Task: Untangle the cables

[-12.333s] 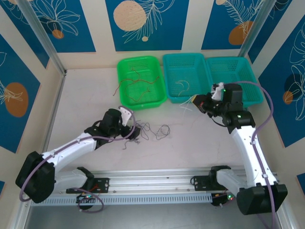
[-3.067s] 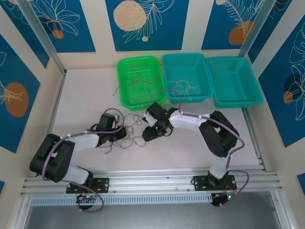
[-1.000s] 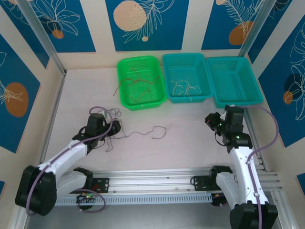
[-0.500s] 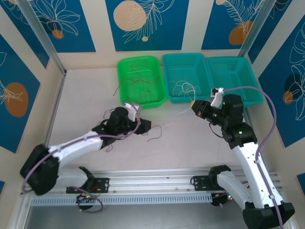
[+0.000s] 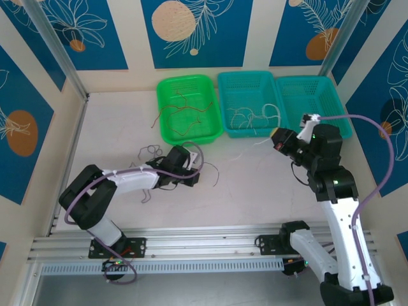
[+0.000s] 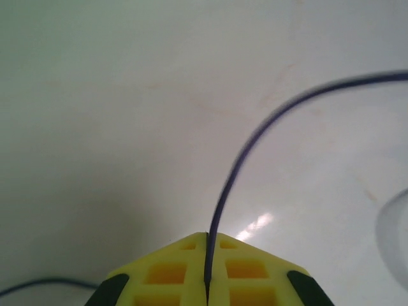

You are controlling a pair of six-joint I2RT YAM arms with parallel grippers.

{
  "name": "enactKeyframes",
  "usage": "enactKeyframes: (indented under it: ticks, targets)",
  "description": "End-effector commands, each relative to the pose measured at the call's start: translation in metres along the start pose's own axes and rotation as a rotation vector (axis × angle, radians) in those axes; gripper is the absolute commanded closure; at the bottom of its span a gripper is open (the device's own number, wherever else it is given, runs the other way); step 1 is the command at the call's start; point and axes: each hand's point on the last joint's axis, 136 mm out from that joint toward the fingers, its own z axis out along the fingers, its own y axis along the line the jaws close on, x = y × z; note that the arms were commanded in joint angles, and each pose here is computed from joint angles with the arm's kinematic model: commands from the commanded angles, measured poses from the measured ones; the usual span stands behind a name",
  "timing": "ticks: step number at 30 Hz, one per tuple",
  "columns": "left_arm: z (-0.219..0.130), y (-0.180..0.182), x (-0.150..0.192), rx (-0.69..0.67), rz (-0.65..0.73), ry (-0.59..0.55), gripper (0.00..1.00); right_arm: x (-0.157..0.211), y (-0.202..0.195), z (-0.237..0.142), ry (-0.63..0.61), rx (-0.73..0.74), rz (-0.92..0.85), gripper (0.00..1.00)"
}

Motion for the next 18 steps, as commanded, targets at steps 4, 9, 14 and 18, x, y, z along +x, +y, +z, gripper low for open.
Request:
enactKeyframes:
  ticks: [4,9,14,18]
  targets:
    - [-0.003,0.057,0.026,-0.162,-0.183,0.028,1.00,-0.038,-0.028,-0.056,-0.236,0.157,0.061,1.00]
    - [-0.003,0.057,0.028,-0.146,-0.193,0.033,1.00,-0.047,-0.016,-0.061,-0.258,0.097,0.072,1.00]
    - [-0.020,0.015,0.001,0.071,-0.107,-0.081,0.66,-0.065,0.014,-0.046,-0.241,-0.050,0.070,1.00]
    - [-0.057,-0.005,-0.023,0.129,-0.032,-0.209,0.30,-0.095,0.028,-0.035,-0.284,-0.088,0.075,1.00]
